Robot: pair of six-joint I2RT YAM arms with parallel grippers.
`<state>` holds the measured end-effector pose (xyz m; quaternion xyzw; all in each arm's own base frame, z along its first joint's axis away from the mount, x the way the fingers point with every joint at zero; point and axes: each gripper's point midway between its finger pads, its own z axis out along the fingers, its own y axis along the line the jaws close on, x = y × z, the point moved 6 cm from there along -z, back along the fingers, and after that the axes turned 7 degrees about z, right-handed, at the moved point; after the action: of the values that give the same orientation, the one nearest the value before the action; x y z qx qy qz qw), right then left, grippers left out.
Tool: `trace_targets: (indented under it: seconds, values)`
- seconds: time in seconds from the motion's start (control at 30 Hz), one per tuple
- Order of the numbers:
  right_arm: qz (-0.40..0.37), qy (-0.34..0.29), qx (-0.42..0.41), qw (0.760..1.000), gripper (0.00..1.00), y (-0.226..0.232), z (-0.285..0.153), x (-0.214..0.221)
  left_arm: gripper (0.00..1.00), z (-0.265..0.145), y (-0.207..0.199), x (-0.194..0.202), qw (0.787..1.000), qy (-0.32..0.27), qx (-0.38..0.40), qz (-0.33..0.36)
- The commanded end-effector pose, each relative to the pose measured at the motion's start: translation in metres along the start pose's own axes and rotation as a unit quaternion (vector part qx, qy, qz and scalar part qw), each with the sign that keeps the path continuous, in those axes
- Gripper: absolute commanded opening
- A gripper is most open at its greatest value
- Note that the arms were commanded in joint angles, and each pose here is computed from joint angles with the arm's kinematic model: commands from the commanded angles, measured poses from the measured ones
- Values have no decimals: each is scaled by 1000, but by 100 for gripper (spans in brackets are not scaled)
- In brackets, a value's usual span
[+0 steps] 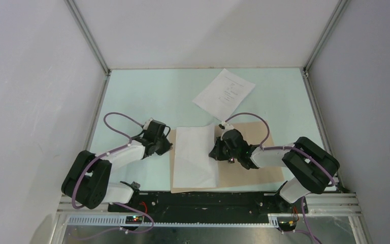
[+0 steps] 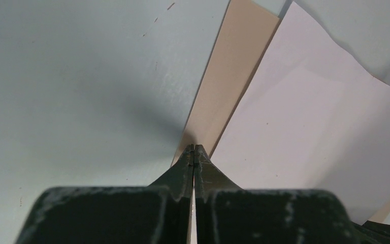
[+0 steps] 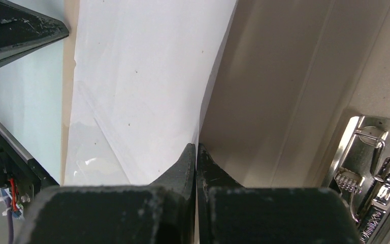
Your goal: Put the files into the folder
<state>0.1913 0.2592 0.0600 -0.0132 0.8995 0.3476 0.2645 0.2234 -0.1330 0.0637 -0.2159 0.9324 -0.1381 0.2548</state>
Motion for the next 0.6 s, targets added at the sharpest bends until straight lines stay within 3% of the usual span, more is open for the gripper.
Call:
trace_targets:
  seconds: [0.0,0.57]
  values:
    - [-24,-8,-17,1000,0,10,-7,-10,0,7,31,12,997,26,-72,13]
    - [-119,27,-71,990,0,39,-1,-10,0,9,28,9,997,31,-72,20]
